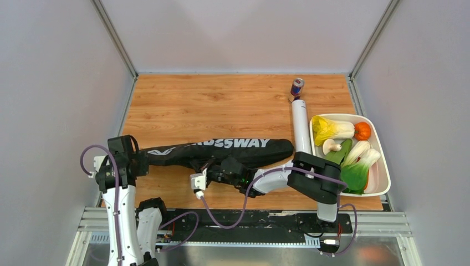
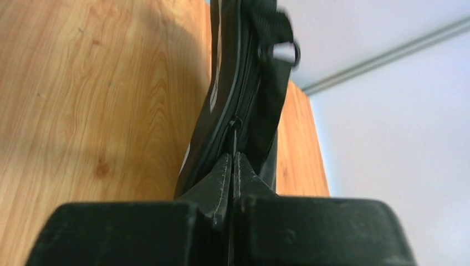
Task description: Pack up the badminton gear
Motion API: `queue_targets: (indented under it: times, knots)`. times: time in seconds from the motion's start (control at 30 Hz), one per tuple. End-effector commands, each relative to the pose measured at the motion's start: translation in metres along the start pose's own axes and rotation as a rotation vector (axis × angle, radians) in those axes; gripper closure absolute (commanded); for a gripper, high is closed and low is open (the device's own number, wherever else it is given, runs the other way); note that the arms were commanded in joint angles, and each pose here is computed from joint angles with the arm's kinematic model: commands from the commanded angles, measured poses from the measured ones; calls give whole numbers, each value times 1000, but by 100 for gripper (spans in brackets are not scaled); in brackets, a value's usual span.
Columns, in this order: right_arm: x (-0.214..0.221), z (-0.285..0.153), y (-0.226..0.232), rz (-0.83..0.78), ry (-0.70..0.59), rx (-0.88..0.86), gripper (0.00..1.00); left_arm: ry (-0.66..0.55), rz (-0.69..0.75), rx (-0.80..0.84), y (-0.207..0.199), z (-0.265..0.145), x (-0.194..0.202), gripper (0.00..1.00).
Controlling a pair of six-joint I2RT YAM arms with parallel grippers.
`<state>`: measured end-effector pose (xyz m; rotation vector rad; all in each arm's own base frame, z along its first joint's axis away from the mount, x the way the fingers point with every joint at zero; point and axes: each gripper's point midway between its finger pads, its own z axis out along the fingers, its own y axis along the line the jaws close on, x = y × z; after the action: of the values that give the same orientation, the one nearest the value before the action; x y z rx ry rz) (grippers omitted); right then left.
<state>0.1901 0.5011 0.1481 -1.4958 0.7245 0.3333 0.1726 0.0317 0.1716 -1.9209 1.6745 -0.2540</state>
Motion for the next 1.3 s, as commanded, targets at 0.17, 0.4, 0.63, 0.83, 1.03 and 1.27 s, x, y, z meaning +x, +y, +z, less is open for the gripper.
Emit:
queue_targets:
  times: [0.17, 0.4, 0.63, 0.83, 1.03, 1.27]
  knots:
    - [51, -49, -25, 188, 243, 245, 100, -137, -67, 101, -42, -33, -35, 100]
    - [97, -97, -57, 303, 397, 465, 100, -284, -95, 117, -58, -62, -68, 100]
    - [148, -149, -90, 429, 511, 615, 100, -371, -130, 145, -71, -89, -90, 100]
    - [208, -202, -100, 556, 653, 732, 100, -451, -138, 153, -82, -112, -109, 100]
    - [237, -215, -108, 687, 689, 757, 100, -415, -124, 172, -92, -123, -106, 100]
    - [278, -234, -102, 894, 793, 804, 100, -455, -133, 182, -93, -143, -116, 100]
